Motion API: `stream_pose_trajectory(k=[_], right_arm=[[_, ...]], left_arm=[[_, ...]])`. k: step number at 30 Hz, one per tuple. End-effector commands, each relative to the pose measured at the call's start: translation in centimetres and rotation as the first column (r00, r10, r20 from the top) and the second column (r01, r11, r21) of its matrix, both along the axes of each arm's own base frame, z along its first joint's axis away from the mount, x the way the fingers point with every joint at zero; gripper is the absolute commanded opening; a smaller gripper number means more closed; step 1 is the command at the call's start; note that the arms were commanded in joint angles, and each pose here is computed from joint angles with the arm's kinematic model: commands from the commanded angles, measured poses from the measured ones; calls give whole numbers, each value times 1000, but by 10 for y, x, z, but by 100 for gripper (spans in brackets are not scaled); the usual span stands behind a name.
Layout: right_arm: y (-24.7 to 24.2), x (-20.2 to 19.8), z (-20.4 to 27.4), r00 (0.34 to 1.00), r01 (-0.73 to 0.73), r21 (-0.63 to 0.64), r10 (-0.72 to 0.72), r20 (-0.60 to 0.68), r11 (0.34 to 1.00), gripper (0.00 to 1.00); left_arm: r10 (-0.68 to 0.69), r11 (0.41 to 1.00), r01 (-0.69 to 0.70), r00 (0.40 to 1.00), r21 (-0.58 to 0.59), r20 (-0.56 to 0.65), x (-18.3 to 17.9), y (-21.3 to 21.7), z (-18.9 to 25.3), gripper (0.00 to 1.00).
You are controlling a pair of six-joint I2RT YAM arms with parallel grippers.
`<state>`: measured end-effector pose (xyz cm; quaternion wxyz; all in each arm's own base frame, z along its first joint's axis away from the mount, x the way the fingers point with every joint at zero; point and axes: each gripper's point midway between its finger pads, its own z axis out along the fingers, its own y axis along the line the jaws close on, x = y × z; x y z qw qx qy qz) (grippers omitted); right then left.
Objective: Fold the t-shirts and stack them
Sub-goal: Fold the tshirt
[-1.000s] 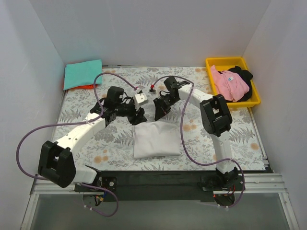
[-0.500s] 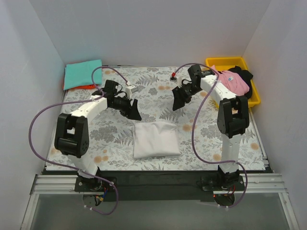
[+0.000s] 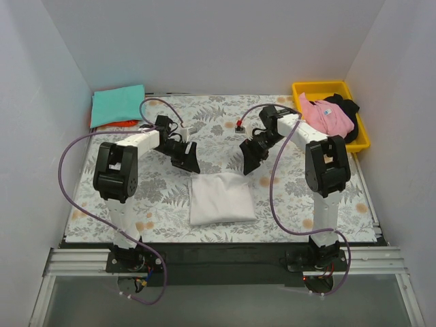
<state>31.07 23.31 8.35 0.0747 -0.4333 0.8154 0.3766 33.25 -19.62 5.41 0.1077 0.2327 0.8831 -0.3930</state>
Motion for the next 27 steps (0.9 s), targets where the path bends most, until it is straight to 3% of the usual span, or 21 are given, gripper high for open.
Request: stream_pose_trajectory(k=[1, 7, 11, 12, 14, 17, 21, 27], right_arm=[[6, -10, -5, 999, -45, 15, 45, -10, 999, 78], [7, -21, -12, 997, -80, -10, 80, -2, 997, 65], [7, -20, -11, 997, -79, -11, 79, 1, 997, 51], [8, -19, -10, 997, -78, -9, 78, 3, 997, 44], [9, -18, -7, 997, -75, -5, 75, 4, 997, 35], [10, -13, 2, 997, -65, -8, 66, 32, 998, 2], [7, -4, 23, 994, -42, -23, 44, 98, 999, 1], [7, 14, 22, 993, 14, -94, -3, 118, 995, 1]], left_arm=[[10, 1000, -10, 1000, 1, -8, 6, -1, 7, 60], [-9, 1000, 7, 998, -26, -60, -4, -3, 1, 52], [-23, 999, 21, 997, -31, -67, -10, -3, 2, 37], [-25, 999, 23, 998, -35, -62, -12, -3, 4, 27], [-23, 999, 22, 1000, -47, -19, -9, -3, 14, 20], [-25, 997, 28, 999, -69, 47, -5, -5, 34, 3], [12, 1000, -8, 988, -28, 153, 9, 9, 49, 0], [18, 996, -31, 988, 82, 152, 15, 29, 22, 0]])
